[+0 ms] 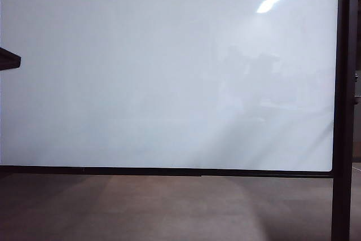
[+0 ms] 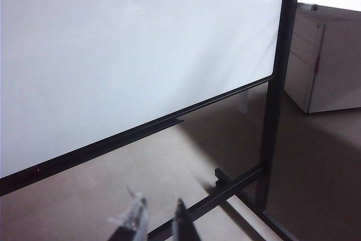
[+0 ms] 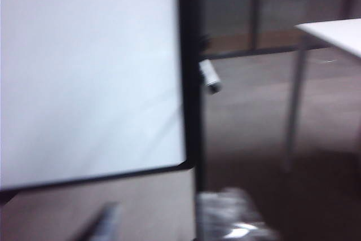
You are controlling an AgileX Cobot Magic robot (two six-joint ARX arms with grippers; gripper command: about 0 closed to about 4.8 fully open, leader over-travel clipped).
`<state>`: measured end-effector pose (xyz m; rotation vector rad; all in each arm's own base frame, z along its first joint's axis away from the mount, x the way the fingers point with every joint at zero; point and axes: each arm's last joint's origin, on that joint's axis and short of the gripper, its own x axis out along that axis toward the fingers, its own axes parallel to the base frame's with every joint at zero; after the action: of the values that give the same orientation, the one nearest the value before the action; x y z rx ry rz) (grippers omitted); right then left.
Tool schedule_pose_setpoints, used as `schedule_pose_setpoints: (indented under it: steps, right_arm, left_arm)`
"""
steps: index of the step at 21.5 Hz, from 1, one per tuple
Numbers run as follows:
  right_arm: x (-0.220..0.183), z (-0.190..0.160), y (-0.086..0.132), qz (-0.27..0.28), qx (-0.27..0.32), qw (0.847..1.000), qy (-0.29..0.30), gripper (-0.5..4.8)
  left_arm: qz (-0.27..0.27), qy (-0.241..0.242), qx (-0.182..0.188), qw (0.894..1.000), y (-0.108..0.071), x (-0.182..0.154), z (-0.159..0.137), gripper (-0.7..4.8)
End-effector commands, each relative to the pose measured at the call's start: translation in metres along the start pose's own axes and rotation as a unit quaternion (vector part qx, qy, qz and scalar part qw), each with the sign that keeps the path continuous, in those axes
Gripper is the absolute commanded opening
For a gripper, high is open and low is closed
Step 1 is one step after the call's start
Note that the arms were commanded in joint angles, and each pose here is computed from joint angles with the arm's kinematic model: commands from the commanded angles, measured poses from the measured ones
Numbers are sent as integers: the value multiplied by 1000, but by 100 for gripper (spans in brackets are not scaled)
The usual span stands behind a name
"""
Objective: Reach to the right to find the marker pen, pick it up, and write the number 8 on the whiteboard.
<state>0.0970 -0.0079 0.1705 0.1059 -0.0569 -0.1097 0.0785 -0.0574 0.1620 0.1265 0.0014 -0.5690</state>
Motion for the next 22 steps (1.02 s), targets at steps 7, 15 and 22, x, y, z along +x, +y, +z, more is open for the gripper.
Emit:
schedule_pose_setpoints:
  steps: [7,15,22]
  right_arm:
    - [38,33,3,-27,22,999,-32,446]
    - [155,34,-22,23,-30,999,-9,449]
    - [210,1,-76,80,-28,996,38,454]
  left_arm:
    - [-18,-8,0,1000,-4,0,2,66]
    - [-31,-10,1,999,-6,-1,2,66]
    - [-30,-6,1,1000,-6,-1,1,66]
